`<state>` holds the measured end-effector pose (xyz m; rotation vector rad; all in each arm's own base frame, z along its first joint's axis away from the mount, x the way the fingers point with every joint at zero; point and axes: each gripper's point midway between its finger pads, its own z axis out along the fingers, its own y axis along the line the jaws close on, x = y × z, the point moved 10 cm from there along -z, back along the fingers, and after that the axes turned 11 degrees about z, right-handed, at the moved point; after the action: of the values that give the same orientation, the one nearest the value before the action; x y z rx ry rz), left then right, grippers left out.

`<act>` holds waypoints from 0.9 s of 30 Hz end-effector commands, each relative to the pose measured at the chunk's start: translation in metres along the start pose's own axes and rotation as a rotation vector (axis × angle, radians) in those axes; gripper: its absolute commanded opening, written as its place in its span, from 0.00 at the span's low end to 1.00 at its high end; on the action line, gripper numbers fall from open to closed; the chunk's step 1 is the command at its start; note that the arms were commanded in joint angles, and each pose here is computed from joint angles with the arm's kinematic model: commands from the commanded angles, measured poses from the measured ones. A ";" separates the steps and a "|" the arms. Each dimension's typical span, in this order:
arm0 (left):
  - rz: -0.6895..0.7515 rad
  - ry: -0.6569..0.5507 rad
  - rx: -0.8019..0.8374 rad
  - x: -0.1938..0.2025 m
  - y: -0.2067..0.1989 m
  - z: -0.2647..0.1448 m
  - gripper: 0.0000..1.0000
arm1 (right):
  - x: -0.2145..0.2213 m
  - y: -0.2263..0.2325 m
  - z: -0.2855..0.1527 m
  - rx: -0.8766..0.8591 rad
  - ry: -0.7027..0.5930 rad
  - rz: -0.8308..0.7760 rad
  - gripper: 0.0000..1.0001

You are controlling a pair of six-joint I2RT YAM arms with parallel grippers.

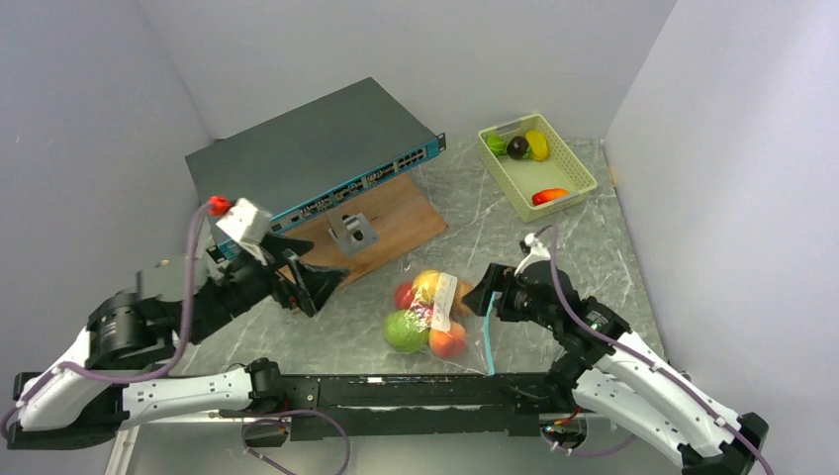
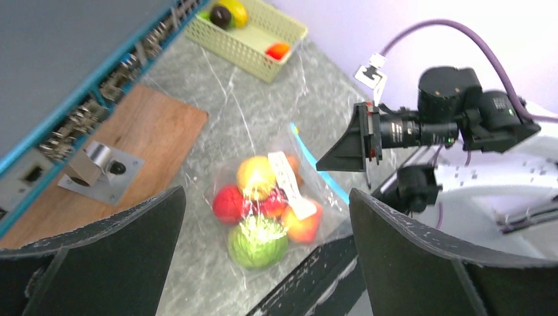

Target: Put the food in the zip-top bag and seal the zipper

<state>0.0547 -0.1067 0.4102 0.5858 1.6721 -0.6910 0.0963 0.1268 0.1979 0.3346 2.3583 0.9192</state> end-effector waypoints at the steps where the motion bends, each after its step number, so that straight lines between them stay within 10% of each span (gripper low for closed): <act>1: -0.099 -0.195 -0.083 -0.033 0.012 -0.019 1.00 | -0.043 0.026 -0.030 0.029 -0.291 -0.059 0.92; 12: 0.033 -0.447 -0.096 -0.088 0.030 -0.059 1.00 | -0.118 0.071 -0.114 0.129 -0.761 -0.257 1.00; 27: 0.103 -0.684 -0.141 -0.109 0.054 -0.105 1.00 | -0.144 0.097 -0.191 -0.086 -1.073 -0.312 1.00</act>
<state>0.0449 -0.0085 0.5178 0.3186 1.1021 -0.6223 0.1083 0.0465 0.4104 0.2907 1.4709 0.4617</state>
